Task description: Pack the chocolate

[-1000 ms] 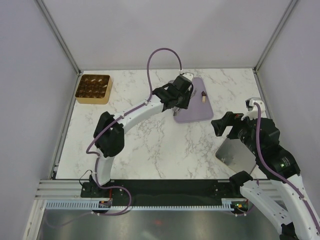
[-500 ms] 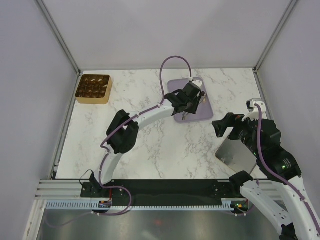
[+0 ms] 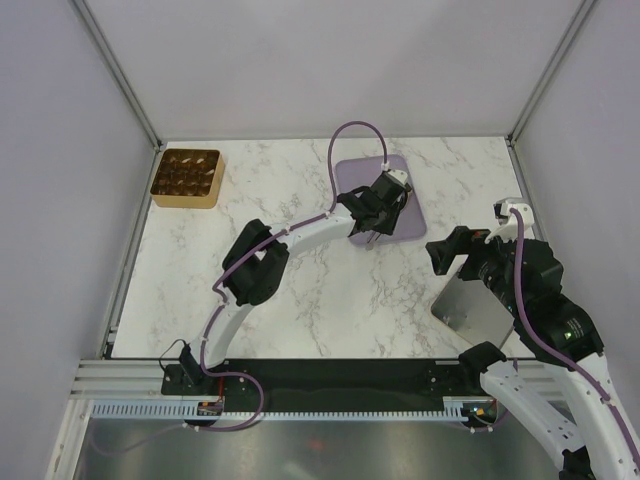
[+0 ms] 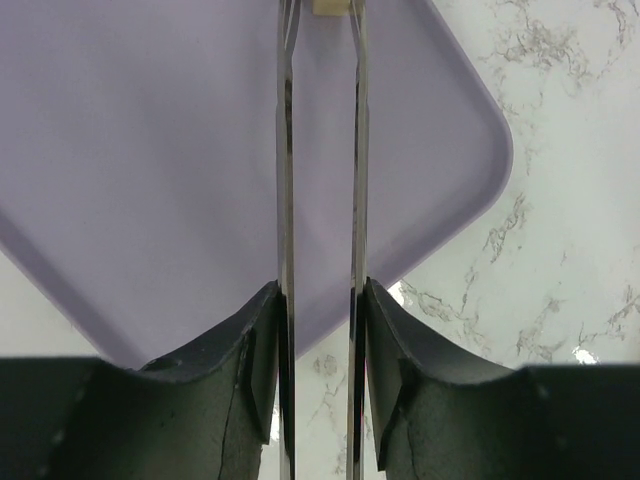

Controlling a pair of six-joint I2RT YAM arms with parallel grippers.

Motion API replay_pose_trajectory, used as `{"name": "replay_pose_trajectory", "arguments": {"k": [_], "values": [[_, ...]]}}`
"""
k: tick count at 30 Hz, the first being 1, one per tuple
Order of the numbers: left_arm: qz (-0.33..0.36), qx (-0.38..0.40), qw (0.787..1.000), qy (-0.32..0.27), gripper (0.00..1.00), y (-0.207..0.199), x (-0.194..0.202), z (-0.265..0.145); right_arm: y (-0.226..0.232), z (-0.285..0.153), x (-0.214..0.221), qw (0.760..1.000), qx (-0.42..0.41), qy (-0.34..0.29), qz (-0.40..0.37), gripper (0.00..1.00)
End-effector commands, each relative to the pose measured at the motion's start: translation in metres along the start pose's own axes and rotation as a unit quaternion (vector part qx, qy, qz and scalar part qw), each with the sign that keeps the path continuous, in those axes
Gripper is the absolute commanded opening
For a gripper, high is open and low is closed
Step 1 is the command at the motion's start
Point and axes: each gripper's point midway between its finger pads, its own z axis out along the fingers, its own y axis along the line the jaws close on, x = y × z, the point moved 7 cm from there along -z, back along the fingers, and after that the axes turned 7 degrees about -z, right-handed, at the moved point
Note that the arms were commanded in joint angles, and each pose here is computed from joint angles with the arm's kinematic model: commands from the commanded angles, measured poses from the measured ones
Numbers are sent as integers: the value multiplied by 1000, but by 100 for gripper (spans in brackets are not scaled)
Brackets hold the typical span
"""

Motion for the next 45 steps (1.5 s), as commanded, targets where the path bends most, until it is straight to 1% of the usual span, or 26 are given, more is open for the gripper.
{"name": "replay_pose_trajectory", "arguments": {"k": [1,2,7,14,15,17,18,20,21,22,25,26,28,29,30,31,32,34,35,37,38,40,41,43,44,45], "values": [[-20,20,999,-40,43,-14,-23,-7,-1,-6,-8,1000,3,-17,-7,98],[-19,19,999,-39,40,-13,-22,-8,-1,-6,-8,1000,3,-16,-7,98],[-23,9,999,-41,35,-11,-27,-26,1,-5,-9,1000,0,-16,-3,98],[-23,-15,999,-46,31,3,-33,-72,2,-5,-10,1000,-4,-15,0,98],[-24,-15,998,-54,31,4,-40,-85,3,-4,-10,1000,-5,-14,2,98],[-23,-26,998,-51,29,11,-39,-96,4,-4,-11,1000,-8,-13,3,98],[-27,-27,998,-59,29,15,-46,-108,4,-3,-10,1000,-10,-12,6,98],[-31,-42,997,-59,29,28,-48,-119,5,-2,-10,1000,-13,-11,8,98],[-35,-40,996,-69,29,33,-55,-132,6,-2,-9,1000,-16,-9,9,98],[-37,-45,996,-61,29,40,-53,-137,6,-1,-8,1000,-17,-7,10,98],[-54,-59,995,-68,29,68,-65,-158,8,2,-8,1000,-23,-4,14,98],[-65,-72,993,-67,29,86,-69,-163,10,3,-8,999,-28,-4,15,98],[-77,-79,992,-66,29,106,-71,-175,10,6,-5,999,-31,0,20,98],[-96,-97,989,-65,29,130,-74,-180,11,9,-5,999,-35,0,20,98],[-105,-106,987,-60,29,143,-70,-182,12,10,-3,999,-38,4,23,98],[-115,-109,985,-69,29,153,-72,-193,13,12,-2,999,-40,4,24,97],[-134,-132,980,-72,29,179,-74,-199,13,13,-2,999,-41,3,26,98],[-151,-153,974,-75,29,205,-71,-211,14,17,0,999,-43,8,24,98],[-173,-177,966,-79,29,232,-70,-218,14,17,0,999,-44,8,25,97],[-192,-200,958,-76,29,257,-65,-227,14,19,1,999,-45,9,25,97],[-211,-221,948,-84,29,280,-64,-238,15,20,0,999,-46,9,25,97],[-229,-235,941,-79,29,300,-56,-243,15,22,2,999,-46,12,23,98],[-249,-252,932,-82,29,320,-53,-251,15,23,1,999,-46,11,24,97],[-270,-263,923,-80,29,337,-46,-256,15,26,3,999,-46,14,24,97],[-282,-277,915,-81,29,350,-42,-261,15,27,3,999,-46,13,24,98],[-283,-282,913,-78,30,355,-41,-259,15,29,4,999,-47,15,23,98]]}}
